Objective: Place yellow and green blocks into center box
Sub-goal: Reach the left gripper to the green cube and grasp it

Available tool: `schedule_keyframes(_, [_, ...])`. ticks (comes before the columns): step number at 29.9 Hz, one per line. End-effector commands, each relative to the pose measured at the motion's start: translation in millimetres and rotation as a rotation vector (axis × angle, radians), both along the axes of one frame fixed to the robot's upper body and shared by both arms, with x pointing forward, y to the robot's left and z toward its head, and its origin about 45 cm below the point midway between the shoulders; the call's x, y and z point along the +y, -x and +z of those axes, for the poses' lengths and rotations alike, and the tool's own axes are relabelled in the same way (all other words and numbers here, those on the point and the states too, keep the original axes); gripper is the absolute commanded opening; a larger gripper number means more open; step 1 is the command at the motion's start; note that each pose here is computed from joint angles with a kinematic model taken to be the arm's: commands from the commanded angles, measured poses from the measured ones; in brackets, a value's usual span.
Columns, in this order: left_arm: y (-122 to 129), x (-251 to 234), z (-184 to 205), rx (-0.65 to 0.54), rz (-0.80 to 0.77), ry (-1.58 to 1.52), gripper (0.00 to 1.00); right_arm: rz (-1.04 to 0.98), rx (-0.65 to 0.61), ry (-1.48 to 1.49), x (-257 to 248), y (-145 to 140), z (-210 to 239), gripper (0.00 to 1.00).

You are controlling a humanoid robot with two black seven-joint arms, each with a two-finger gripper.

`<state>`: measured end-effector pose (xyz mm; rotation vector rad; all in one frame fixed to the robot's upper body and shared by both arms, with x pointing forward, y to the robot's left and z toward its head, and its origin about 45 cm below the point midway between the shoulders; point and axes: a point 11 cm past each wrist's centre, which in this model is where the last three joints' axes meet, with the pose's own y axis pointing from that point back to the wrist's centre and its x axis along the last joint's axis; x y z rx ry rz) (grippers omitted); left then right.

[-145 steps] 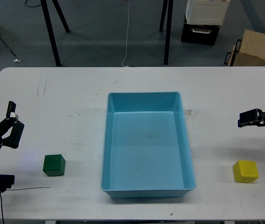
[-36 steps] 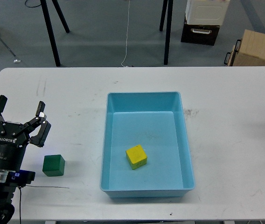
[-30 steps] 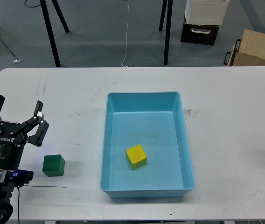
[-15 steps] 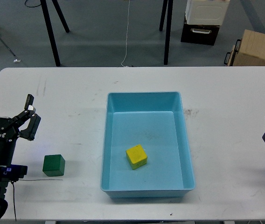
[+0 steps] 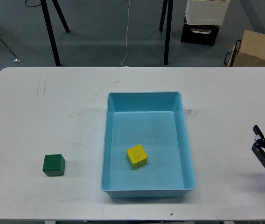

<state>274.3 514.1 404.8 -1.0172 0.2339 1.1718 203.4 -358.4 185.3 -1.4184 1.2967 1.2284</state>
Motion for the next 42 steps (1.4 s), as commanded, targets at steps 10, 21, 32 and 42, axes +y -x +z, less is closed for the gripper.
schedule_keyframes(10, [-55, -149, 78, 0.119, -0.277, -1.076, 1.00, -0.019, -0.016, -0.052, 11, 0, -4, 1.00])
schedule_keyframes(21, [-89, -262, -74, 0.322, -0.687, -1.893, 1.00, 0.016, -0.013, -0.063, 22, -3, -5, 1.00])
schedule_keyframes(32, [-34, -216, -190, 0.492, -0.949, -2.390, 1.00, 0.022, -0.008, -0.058, 21, -2, -6, 1.00])
schedule_keyframes(42, [-22, -212, -208, 0.530, -1.004, -2.362, 1.00, 0.046, 0.003, -0.071, 30, -3, -11, 1.00])
